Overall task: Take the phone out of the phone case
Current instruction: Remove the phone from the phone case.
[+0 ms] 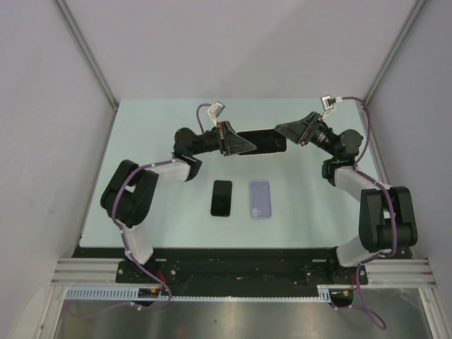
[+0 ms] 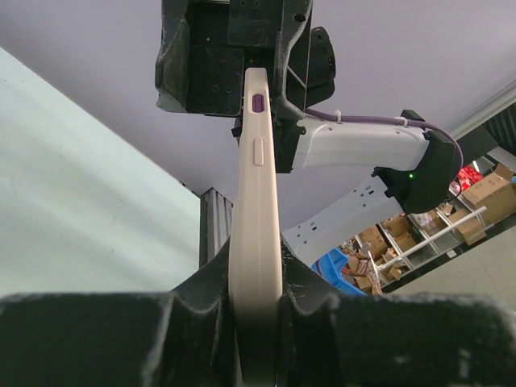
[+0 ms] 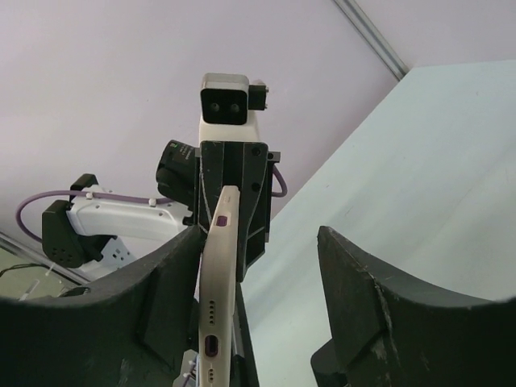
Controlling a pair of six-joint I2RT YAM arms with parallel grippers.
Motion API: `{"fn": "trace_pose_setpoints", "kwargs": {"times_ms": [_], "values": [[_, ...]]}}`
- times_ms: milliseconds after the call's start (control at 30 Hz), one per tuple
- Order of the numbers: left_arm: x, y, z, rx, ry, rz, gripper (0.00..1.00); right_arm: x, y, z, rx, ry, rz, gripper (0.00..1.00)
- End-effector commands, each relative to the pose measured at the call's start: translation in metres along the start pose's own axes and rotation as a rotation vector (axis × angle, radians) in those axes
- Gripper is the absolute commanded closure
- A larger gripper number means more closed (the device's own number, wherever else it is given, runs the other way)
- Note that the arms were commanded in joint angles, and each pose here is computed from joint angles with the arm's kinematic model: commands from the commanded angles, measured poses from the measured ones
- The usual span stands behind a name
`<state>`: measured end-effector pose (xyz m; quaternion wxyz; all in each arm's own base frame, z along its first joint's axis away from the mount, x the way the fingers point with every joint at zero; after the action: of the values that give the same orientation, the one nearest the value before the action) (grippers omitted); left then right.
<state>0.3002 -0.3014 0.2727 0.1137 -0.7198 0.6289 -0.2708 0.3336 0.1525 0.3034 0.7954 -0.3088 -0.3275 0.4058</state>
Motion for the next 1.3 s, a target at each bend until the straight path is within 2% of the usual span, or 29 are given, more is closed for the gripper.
{"fn": "trace_pose_setpoints", "kwargs": {"times_ms": [0,200,600,1267], "values": [[0.002,-0.007,-0.043,0.236,0.162,-0.037,1.0,-0.003,-0.015,0.019,-0.025,-0.016,-0.062,0.37],[0.001,-0.005,-0.046,0.264,0.165,-0.04,1.0,-0.008,-0.022,0.028,-0.004,-0.016,-0.084,0.39],[0.001,-0.006,-0.056,0.288,0.18,-0.038,1.0,-0.007,-0.013,0.018,0.056,0.017,-0.048,0.57],[0.002,-0.007,-0.061,0.309,0.191,-0.03,1.0,-0.006,-0.009,0.016,0.084,0.031,-0.034,0.66]]}}
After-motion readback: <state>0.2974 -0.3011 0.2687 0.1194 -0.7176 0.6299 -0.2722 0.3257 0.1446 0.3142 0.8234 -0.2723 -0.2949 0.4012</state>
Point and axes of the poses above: each gripper's point midway between its finger pads, its own x axis out along the fingers, its own z axis along the line the jaws close on, y = z × x, the point moved 5 cm from there along -x, back along the fingers, and after that the axes turned 7 degrees about -x, right-handed, at the moved point
